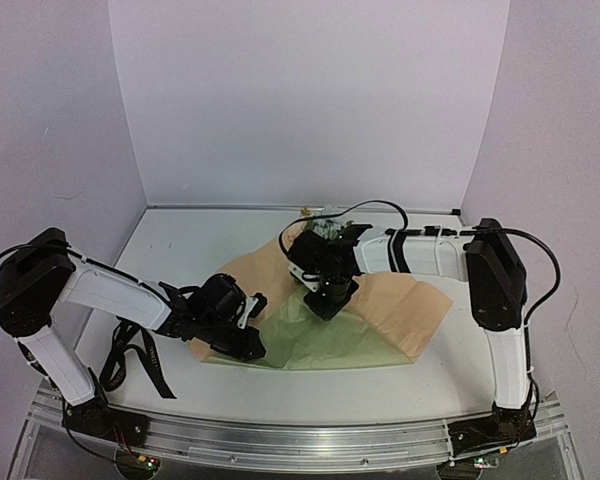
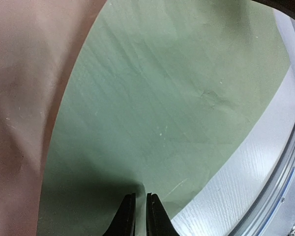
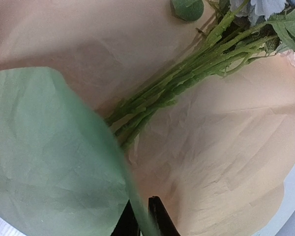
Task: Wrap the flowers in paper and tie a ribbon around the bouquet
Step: Fold the flattened wrapping paper at the center of the board, then press the fold line on the 1/4-folded wrapping paper.
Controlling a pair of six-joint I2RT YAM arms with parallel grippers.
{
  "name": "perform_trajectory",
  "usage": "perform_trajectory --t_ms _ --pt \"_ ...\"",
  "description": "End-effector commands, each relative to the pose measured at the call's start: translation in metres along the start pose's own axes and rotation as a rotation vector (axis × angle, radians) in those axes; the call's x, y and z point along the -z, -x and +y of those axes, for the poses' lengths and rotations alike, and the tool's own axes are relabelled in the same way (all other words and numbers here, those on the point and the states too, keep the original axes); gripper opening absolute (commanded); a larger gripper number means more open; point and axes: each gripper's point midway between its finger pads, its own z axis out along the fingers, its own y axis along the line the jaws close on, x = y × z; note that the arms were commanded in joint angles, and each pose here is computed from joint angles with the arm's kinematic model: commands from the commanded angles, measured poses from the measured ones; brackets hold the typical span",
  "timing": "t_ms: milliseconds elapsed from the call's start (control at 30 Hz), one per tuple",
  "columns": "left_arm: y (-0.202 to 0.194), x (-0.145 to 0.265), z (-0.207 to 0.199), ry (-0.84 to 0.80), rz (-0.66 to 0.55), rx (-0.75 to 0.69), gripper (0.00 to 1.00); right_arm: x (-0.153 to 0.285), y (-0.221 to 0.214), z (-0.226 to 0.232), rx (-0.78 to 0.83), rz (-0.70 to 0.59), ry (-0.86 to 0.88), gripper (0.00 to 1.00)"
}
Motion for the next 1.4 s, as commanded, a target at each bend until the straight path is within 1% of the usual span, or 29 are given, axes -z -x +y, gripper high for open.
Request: perform_trajectory --t_ms 0,33,100,167,300,400,533,700,800,833,900,1000,1133,1367 --pt "0.011 -0.006 0.004 0.028 -0.041 0.005 0.09 0.007 0.009 -0.01 -0.045 -0.03 -0.031 0.11" --pt "0.011 -0.007 0.005 0.032 -0.04 0.005 0.09 0.009 0.008 -0.01 -0.049 -0.032 -0.031 0.15" --pt "0.009 -0.011 0.007 0.04 -0.029 0.01 0.08 0.013 0.007 -0.012 -0.057 -0.037 -0.032 0.27" --pt "0.007 -0.014 0.008 0.044 -0.02 0.013 0.08 0.019 0.008 -0.014 -0.066 -0.046 -0.031 0.32" --pt "0.004 -0.017 0.012 0.055 -0.007 0.014 0.08 0.04 0.005 -0.016 -0.091 -0.063 -0.005 0.46" --pt "0.003 -0.018 0.013 0.058 -0.002 0.014 0.08 0.064 -0.003 -0.014 -0.151 -0.07 0.05 0.48" --pt "0.0 -0.02 0.015 0.062 0.006 0.019 0.07 0.082 -0.025 -0.004 -0.278 -0.02 0.135 0.45" --pt "-0.003 -0.02 0.016 0.064 0.011 0.023 0.07 0.082 -0.053 0.001 -0.384 0.02 0.141 0.44" --pt "-0.004 -0.021 0.017 0.066 0.017 0.025 0.07 0.074 -0.062 0.011 -0.422 0.034 0.165 0.4" --pt "-0.004 -0.021 0.017 0.066 0.018 0.024 0.07 0.068 -0.064 0.014 -0.431 0.04 0.168 0.38" --pt "-0.004 -0.021 0.018 0.069 0.021 0.024 0.07 0.059 -0.069 0.018 -0.446 0.058 0.164 0.3" --pt "-0.004 -0.02 0.018 0.071 0.021 0.021 0.07 0.043 -0.075 0.022 -0.471 0.073 0.159 0.23" --pt "-0.003 -0.02 0.017 0.075 0.024 0.017 0.07 0.024 -0.088 0.021 -0.484 0.08 0.128 0.19" --pt "-0.004 -0.02 0.019 0.084 0.032 0.003 0.07 0.003 -0.11 0.016 -0.497 0.11 0.064 0.15"
